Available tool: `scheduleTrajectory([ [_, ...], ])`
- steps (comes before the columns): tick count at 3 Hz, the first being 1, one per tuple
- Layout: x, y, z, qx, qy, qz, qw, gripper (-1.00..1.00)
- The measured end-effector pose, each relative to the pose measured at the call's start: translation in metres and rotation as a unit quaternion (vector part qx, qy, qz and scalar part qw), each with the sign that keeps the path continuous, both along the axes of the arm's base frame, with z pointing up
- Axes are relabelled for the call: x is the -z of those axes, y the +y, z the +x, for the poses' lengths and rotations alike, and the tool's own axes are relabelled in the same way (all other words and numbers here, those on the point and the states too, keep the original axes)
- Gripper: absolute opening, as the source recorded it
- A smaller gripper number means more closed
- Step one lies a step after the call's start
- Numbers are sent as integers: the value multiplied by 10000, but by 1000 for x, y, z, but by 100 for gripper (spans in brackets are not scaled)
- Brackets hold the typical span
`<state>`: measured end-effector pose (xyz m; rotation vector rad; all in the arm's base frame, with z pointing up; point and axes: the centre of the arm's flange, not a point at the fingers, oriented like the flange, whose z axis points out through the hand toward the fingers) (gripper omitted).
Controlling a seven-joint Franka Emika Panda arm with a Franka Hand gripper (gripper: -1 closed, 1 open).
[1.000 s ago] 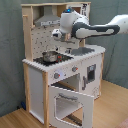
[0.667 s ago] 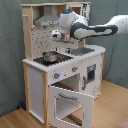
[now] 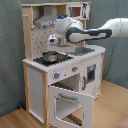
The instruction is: Play with the kitchen
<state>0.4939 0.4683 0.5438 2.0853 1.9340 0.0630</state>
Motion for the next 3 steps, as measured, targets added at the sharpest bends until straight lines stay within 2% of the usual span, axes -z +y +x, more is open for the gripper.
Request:
scheduleTrajectory([
  [1, 12, 6, 11, 47, 118, 151, 9998, 100],
  [2, 14, 9, 14, 112, 290, 437, 9986, 100],
  [3, 14, 8, 14, 122, 298, 449, 9985, -100],
])
